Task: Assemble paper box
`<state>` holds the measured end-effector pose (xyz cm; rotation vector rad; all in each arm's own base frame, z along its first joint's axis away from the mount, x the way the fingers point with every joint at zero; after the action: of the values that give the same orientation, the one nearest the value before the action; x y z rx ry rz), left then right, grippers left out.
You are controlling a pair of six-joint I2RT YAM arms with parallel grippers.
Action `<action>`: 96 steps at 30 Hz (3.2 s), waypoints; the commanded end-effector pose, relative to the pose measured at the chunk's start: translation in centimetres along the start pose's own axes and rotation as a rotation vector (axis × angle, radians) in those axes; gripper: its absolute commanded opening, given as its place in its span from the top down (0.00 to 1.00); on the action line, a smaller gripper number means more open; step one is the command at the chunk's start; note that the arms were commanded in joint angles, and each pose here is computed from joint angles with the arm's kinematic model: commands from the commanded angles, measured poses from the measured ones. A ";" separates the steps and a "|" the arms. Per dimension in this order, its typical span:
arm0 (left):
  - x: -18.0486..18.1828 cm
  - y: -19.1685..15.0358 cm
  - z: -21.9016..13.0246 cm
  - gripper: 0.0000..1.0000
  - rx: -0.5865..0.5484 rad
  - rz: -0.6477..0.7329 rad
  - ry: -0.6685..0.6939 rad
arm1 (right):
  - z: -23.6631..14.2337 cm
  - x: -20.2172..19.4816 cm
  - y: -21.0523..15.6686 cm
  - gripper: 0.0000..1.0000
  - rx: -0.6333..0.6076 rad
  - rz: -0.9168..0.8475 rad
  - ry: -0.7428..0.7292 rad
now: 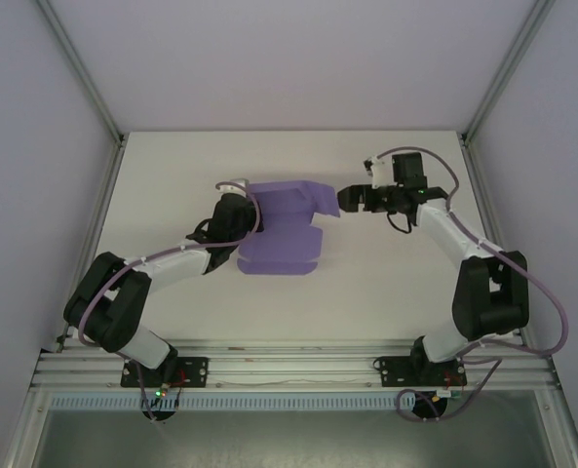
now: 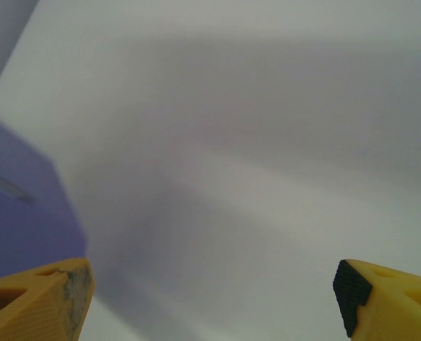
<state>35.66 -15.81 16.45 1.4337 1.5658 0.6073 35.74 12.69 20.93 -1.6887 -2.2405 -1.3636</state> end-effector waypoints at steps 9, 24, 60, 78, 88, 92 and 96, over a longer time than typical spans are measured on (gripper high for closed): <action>-0.3 0.6 0.7 1.00 0.005 0.005 0.001 | 0.7 5.6 -2.2 0.18 0.112 -0.217 0.338; -0.9 0.2 1.0 1.00 0.035 0.043 -0.049 | 4.8 6.4 0.4 0.23 0.066 -0.341 0.076; 0.4 1.3 0.6 1.00 0.016 -0.109 0.446 | 8.0 1.1 5.1 1.00 -0.371 -0.066 -1.062; -1.4 1.8 1.6 1.00 0.079 0.003 0.188 | 1.7 9.2 2.6 0.00 -0.433 -0.170 -0.135; -4.4 1.2 -0.3 1.00 0.462 0.598 -0.244 | -6.6 3.9 0.1 0.00 -0.475 0.091 -0.410; -5.1 -1.2 -2.3 1.00 0.679 0.791 -0.467 | -8.0 2.8 -1.7 0.00 -0.443 0.127 -0.431; -5.2 -2.8 -1.7 1.00 0.877 0.873 -0.390 | -8.0 1.7 -3.3 0.00 -0.385 0.152 -0.470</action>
<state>35.54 -21.26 19.47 2.4508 0.9447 0.2795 29.86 9.45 26.55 -2.4174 -2.0730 -1.7415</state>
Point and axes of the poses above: each hand's point on the last joint's axis, 136 mm out from that joint toward the fingers, its own z axis out along the fingers, its own x axis along the line the jaws close on, y = z × x, the point moved 6 cm from there along -z, back along the fingers, and after that the axes turned 3 degrees about z, right-handed, at the moved point
